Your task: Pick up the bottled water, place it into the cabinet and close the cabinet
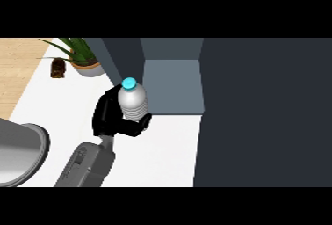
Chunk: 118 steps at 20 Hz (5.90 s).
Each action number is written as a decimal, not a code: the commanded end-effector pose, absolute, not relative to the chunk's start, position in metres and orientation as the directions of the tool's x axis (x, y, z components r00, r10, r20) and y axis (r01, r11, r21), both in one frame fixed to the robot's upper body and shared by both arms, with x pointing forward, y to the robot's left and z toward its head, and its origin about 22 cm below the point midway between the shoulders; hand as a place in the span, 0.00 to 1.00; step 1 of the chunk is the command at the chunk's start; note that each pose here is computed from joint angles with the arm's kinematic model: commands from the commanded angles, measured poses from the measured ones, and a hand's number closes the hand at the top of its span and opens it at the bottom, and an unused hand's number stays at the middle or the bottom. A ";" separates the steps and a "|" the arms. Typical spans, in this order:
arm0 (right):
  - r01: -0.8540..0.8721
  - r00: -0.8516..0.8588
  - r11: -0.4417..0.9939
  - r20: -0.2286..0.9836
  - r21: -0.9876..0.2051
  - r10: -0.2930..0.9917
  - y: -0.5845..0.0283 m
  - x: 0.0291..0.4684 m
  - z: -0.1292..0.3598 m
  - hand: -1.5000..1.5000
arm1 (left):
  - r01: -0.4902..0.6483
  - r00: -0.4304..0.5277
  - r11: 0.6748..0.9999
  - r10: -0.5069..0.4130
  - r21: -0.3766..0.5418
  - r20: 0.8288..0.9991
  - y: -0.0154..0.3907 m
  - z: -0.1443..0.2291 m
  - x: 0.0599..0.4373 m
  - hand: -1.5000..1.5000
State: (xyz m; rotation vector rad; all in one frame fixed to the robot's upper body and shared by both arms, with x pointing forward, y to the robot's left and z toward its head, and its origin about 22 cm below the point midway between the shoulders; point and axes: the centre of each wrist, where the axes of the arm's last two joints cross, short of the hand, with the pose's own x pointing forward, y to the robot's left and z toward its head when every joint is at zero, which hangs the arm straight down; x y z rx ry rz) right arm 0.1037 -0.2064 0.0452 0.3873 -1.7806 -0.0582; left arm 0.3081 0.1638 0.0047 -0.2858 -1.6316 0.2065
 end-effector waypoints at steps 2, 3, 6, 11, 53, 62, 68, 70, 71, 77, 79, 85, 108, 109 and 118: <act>-0.229 -0.187 0.943 0.939 0.243 -0.288 -0.213 0.106 0.045 0.00 | 0.158 -0.162 0.972 0.199 -0.174 0.966 0.111 0.061 0.346 1.00; -0.243 -0.197 0.939 0.935 0.244 -0.294 -0.207 0.112 0.042 0.00 | 0.140 -0.180 0.978 0.180 -0.156 0.967 0.106 0.060 0.349 1.00; -0.262 -0.196 0.932 0.931 0.252 -0.307 -0.202 0.112 0.045 0.00 | 0.107 -0.203 0.985 0.153 -0.133 0.967 0.099 0.074 0.352 1.00; -0.270 -0.184 0.929 0.933 0.254 -0.309 -0.200 0.113 0.040 0.00 | 0.016 -0.192 0.997 0.076 -0.075 0.978 0.115 0.077 0.362 1.00; -0.356 -0.185 0.896 0.920 0.265 -0.346 -0.191 0.125 0.040 0.00 | -0.385 -0.081 0.838 -0.448 0.387 0.890 0.160 0.025 0.362 0.00; -0.345 -0.198 0.909 0.929 0.233 -0.313 -0.195 0.120 0.041 0.00 | -0.296 -0.224 0.924 -0.312 0.240 0.924 0.150 0.053 0.364 0.00; -0.296 -0.199 0.922 0.928 0.249 -0.315 -0.203 0.120 0.036 0.00 | -0.150 -0.328 0.986 -0.120 0.073 0.937 0.142 0.065 0.356 0.00; -0.306 -0.190 0.922 0.933 0.238 -0.304 -0.196 0.111 0.039 0.00 | -0.128 -0.330 0.991 -0.081 0.041 0.941 0.142 0.049 0.354 0.00; -0.302 -0.204 0.925 0.933 0.228 -0.297 -0.194 0.114 0.034 0.00 | -0.107 -0.346 0.994 -0.069 0.034 0.936 0.143 0.055 0.357 0.00; -0.255 -0.198 0.938 0.937 0.234 -0.288 -0.191 0.107 0.042 0.00 | -0.011 -0.370 0.998 0.048 -0.056 0.928 0.160 0.049 0.360 0.00; -0.276 -0.184 0.932 0.939 0.236 -0.292 -0.193 0.107 0.043 0.00 | 0.010 -0.376 0.998 0.060 -0.061 0.925 0.154 0.048 0.360 0.00; -0.254 -0.202 0.937 0.934 0.239 -0.293 -0.203 0.098 0.040 0.00 | 0.067 -0.361 0.992 0.127 -0.110 0.924 0.158 0.039 0.329 0.00; -0.393 -0.169 0.914 0.970 0.098 -0.177 -0.192 0.088 0.055 1.00 | 0.254 -0.321 0.926 0.353 -0.279 0.879 0.162 0.079 0.173 0.00; -0.408 -0.149 0.910 0.978 0.076 -0.148 -0.190 0.093 0.072 1.00 | 0.267 -0.313 0.922 0.359 -0.282 0.879 0.160 0.075 0.164 0.00; -0.641 -0.126 0.767 0.986 0.005 -0.112 -0.170 0.076 0.079 1.00 | 0.169 -0.395 0.947 0.320 -0.274 0.861 0.222 0.088 0.131 0.00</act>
